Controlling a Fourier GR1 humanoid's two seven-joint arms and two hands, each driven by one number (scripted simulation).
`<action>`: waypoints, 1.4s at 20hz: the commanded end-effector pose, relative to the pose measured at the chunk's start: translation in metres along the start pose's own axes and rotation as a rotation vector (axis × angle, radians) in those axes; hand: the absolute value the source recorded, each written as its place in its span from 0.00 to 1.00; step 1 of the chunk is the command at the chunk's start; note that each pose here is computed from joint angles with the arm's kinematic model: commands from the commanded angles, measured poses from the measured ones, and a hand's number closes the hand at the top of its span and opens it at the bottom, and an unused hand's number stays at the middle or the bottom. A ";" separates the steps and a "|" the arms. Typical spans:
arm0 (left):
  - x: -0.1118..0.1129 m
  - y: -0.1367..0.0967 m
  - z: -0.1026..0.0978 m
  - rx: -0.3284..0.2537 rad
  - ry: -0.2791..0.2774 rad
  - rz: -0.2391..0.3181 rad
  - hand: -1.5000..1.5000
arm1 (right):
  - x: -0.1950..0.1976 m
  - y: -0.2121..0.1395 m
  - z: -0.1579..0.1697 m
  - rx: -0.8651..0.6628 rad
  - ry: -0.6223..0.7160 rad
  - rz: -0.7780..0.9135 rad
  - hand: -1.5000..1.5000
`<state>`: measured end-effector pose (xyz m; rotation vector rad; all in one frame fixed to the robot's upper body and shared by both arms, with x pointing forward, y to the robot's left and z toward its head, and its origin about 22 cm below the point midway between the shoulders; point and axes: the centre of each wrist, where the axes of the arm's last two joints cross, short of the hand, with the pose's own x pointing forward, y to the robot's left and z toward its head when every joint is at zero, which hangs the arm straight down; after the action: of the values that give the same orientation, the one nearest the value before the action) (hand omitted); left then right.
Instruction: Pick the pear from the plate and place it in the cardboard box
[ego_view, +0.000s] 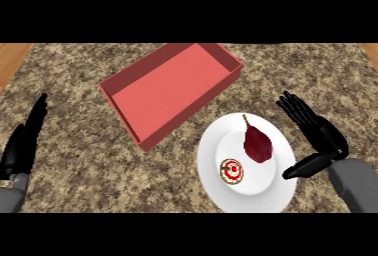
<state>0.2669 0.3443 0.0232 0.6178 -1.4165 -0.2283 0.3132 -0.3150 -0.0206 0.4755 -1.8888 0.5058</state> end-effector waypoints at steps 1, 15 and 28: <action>-0.005 -0.016 0.004 -0.018 0.000 0.006 0.50 | 0.022 -0.043 -0.006 0.148 -0.053 0.171 0.00; 0.003 0.004 -0.003 -0.009 0.016 -0.007 0.50 | 0.015 -0.041 -0.065 0.628 0.153 0.487 0.00; -0.009 -0.011 0.001 -0.006 0.023 -0.021 0.50 | -0.002 -0.017 -0.117 0.706 0.166 0.562 0.00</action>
<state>0.2703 0.3458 0.0174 0.6291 -1.3847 -0.2301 0.4036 -0.2668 0.0128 0.1929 -1.6076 1.5563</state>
